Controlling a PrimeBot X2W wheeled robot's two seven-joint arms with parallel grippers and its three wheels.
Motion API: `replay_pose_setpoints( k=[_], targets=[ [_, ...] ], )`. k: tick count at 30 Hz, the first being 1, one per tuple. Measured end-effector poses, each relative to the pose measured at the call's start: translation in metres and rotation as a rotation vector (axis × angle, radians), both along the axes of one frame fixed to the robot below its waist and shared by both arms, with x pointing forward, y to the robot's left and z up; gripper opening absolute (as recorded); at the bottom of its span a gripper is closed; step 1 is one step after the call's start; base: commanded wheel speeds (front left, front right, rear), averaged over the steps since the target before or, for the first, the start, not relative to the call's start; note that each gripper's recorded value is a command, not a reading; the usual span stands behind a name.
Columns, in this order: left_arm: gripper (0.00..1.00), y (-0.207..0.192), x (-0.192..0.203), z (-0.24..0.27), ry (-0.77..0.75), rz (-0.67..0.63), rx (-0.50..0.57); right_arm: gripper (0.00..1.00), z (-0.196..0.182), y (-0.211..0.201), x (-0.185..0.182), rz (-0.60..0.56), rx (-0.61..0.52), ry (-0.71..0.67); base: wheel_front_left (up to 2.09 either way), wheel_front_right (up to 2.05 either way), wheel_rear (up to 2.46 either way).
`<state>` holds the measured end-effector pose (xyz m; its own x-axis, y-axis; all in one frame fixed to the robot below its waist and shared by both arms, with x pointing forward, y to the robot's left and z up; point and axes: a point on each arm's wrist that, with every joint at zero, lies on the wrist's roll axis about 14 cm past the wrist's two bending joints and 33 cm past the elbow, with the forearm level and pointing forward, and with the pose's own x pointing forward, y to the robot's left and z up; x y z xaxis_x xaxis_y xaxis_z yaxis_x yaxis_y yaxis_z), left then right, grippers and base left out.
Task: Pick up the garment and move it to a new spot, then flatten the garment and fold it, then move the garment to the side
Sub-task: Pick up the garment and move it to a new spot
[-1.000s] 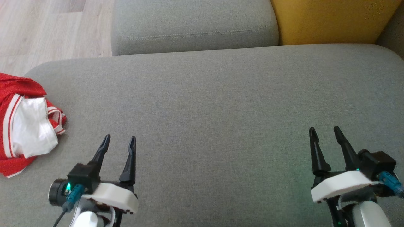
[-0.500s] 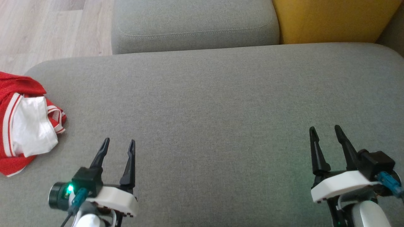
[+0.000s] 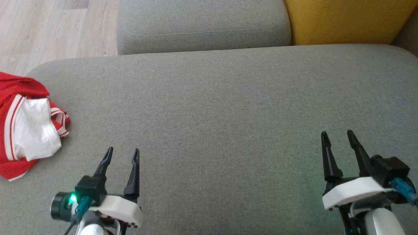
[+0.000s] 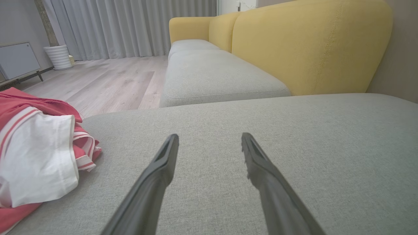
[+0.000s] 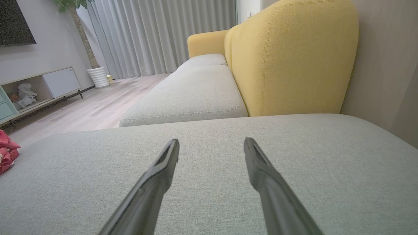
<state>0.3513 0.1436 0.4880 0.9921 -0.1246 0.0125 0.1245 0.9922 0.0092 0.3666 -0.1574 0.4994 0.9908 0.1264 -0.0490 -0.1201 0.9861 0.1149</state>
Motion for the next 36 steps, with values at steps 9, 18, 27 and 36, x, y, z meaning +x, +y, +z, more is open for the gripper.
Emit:
replay_pose_setpoints(
  k=[9,18,27,36],
  targets=[
    [1.0,0.019,-0.005,-0.003,0.009,0.069,0.002,1.0,-0.003,0.008,0.003,0.026,-0.007,0.01,0.0,0.0,0.0],
    [1.0,0.074,-0.024,0.006,-0.018,0.254,-0.016,1.0,0.006,0.059,0.018,0.177,-0.017,-0.017,0.0,0.0,0.0],
    [1.0,0.126,-0.061,0.011,-0.038,0.44,-0.035,1.0,0.012,0.123,0.018,0.365,-0.014,-0.029,0.0,0.0,0.0],
    [1.0,0.146,-0.085,0.008,-0.03,0.525,-0.045,1.0,0.016,0.143,0.02,0.42,-0.012,-0.041,0.0,0.0,0.0]
  ],
)
